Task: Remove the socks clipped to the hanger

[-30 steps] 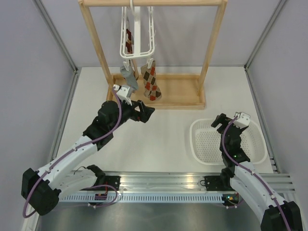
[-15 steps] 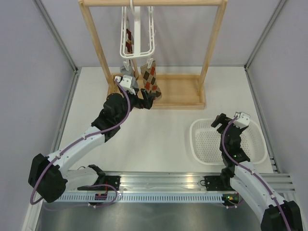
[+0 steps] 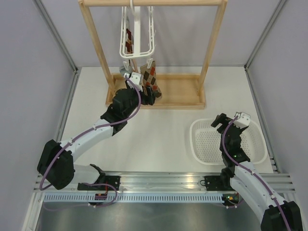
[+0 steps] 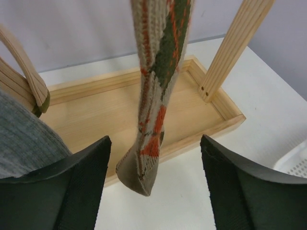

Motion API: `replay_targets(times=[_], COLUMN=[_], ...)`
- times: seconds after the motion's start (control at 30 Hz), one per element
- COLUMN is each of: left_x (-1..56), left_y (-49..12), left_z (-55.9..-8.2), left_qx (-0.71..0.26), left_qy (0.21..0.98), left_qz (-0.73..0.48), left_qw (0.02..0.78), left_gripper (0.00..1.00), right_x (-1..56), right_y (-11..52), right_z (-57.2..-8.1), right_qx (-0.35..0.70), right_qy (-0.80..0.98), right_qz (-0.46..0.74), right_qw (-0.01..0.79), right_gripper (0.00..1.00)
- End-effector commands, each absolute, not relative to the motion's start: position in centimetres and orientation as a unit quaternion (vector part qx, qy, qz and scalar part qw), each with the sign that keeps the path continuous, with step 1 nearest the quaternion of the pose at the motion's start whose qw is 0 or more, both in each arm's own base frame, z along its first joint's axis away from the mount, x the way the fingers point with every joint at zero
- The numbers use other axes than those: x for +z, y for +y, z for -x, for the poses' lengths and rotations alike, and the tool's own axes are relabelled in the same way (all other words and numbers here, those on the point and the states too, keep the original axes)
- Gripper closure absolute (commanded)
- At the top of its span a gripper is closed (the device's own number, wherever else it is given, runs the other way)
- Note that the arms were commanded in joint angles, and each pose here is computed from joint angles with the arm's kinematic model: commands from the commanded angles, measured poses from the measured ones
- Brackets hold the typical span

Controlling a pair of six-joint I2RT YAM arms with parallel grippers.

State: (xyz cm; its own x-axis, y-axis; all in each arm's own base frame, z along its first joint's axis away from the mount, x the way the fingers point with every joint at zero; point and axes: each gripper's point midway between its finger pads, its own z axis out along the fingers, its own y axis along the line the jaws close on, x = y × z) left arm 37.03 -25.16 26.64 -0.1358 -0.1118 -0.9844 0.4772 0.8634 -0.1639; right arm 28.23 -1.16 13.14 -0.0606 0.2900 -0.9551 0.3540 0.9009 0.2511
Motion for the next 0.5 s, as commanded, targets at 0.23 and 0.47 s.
replay_targets(times=[0.23,0.47], left_x=[29.1,30.9], left_y=[-26.0,-26.1], left_z=[-38.4,-37.0], left_qx=[-0.227,-0.25], left_qy=[0.685,0.667], left_qz=[-0.144,-0.155], left_qw=[0.677,0.685], left_gripper=[0.64,0.98], right_x=[14.7,14.6], right_y=[-0.9,-0.9], right_z=[-28.5,-28.5], right_qx=[-0.008,-0.006], right_qy=[0.71,0.711], right_qz=[-0.231,-0.229], right_qw=[0.665,0.664], right_gripper=[0.1,0.1])
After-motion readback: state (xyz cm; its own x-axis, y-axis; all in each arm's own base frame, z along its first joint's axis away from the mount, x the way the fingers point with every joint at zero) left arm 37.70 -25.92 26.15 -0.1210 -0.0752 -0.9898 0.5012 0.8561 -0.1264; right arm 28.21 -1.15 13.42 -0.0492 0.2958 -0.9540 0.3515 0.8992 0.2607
